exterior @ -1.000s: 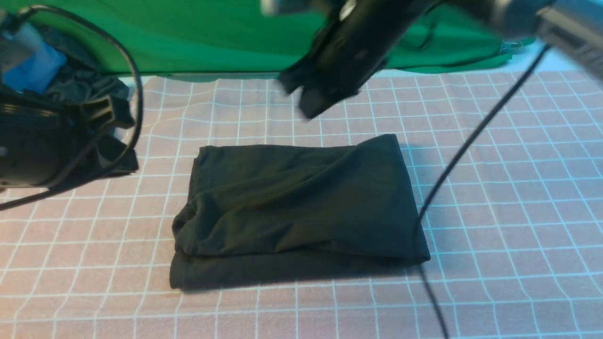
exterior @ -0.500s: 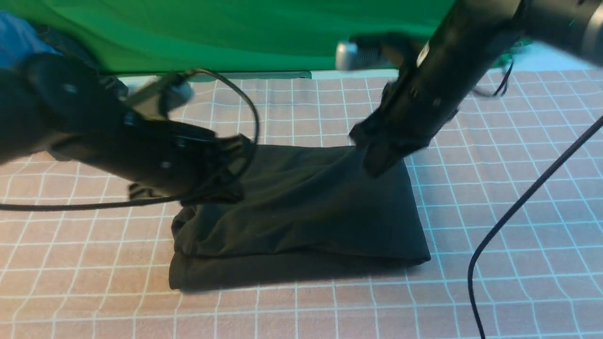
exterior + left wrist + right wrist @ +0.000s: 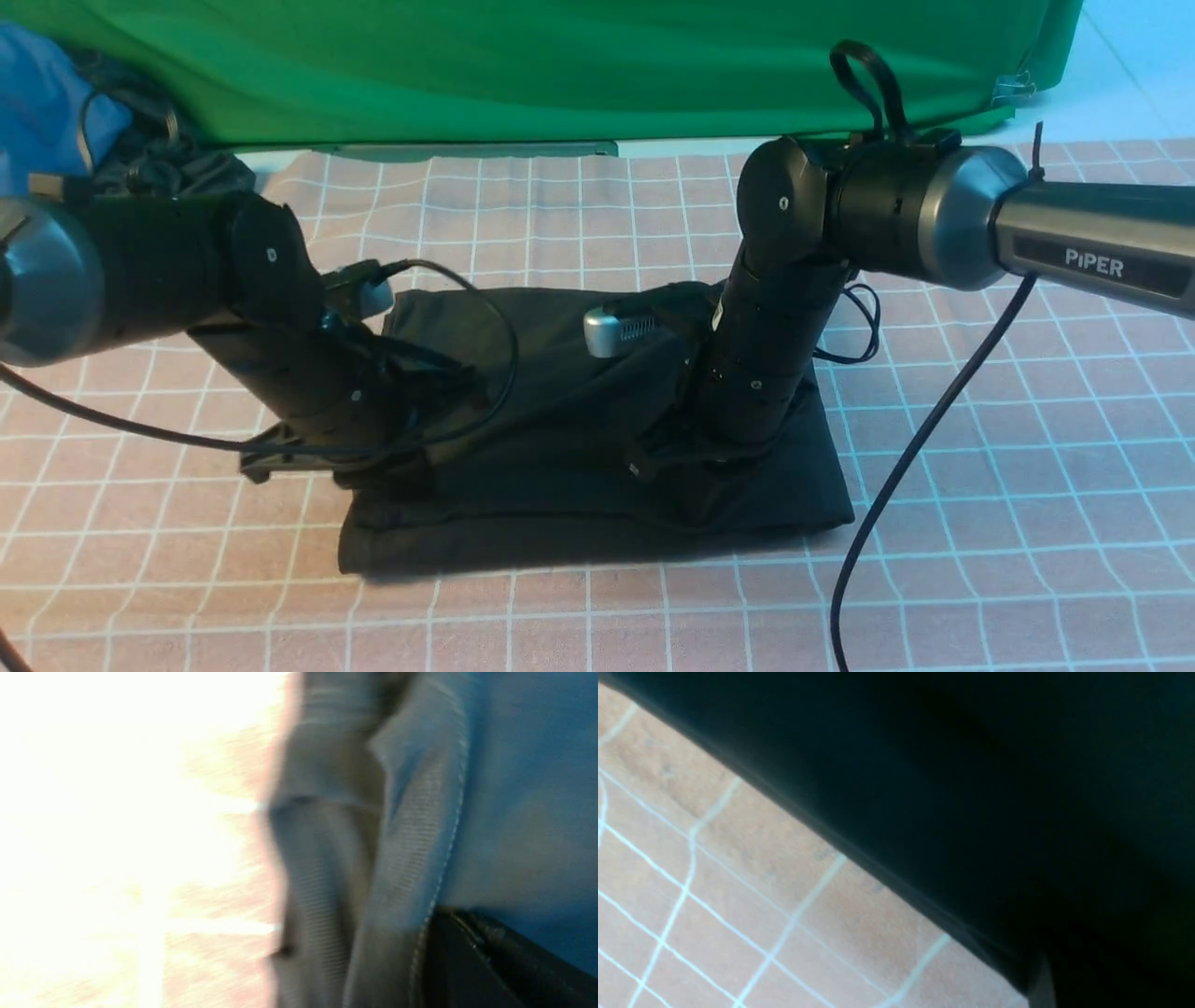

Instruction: Fold a long-sleeved shirt over a pink coffee tablecloth.

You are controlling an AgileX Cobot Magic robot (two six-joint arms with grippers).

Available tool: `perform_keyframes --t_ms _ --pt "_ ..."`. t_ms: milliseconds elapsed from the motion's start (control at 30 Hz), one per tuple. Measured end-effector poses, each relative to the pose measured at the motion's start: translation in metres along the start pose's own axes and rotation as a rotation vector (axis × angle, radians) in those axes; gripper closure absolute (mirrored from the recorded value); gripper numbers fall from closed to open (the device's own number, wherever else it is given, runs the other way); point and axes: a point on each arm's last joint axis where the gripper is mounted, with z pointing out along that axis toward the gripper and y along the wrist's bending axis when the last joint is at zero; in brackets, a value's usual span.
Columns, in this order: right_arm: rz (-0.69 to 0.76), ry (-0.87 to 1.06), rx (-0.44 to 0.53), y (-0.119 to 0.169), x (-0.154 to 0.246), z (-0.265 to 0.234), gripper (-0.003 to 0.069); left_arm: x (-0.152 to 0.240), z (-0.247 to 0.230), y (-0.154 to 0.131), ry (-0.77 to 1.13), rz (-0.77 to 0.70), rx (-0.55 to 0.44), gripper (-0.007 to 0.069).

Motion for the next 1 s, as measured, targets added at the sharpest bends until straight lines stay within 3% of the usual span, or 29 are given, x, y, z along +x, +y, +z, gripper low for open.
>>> perform_keyframes --t_ms 300,500,767,1000 --pt "0.017 0.060 0.001 0.004 0.005 0.001 0.0621 0.002 0.001 0.026 0.019 -0.080 -0.034 0.0612" --pt "-0.005 0.029 0.007 0.009 -0.001 -0.016 0.0621 -0.001 -0.026 0.041 -0.076 -0.085 -0.042 0.0612" --pt "-0.072 -0.232 0.015 0.029 -0.019 -0.086 0.0621 -0.012 -0.085 0.027 -0.287 -0.076 0.059 0.0612" --pt "-0.103 -0.300 0.030 0.033 -0.026 -0.111 0.0621 -0.038 -0.063 0.021 -0.247 -0.090 0.048 0.0608"
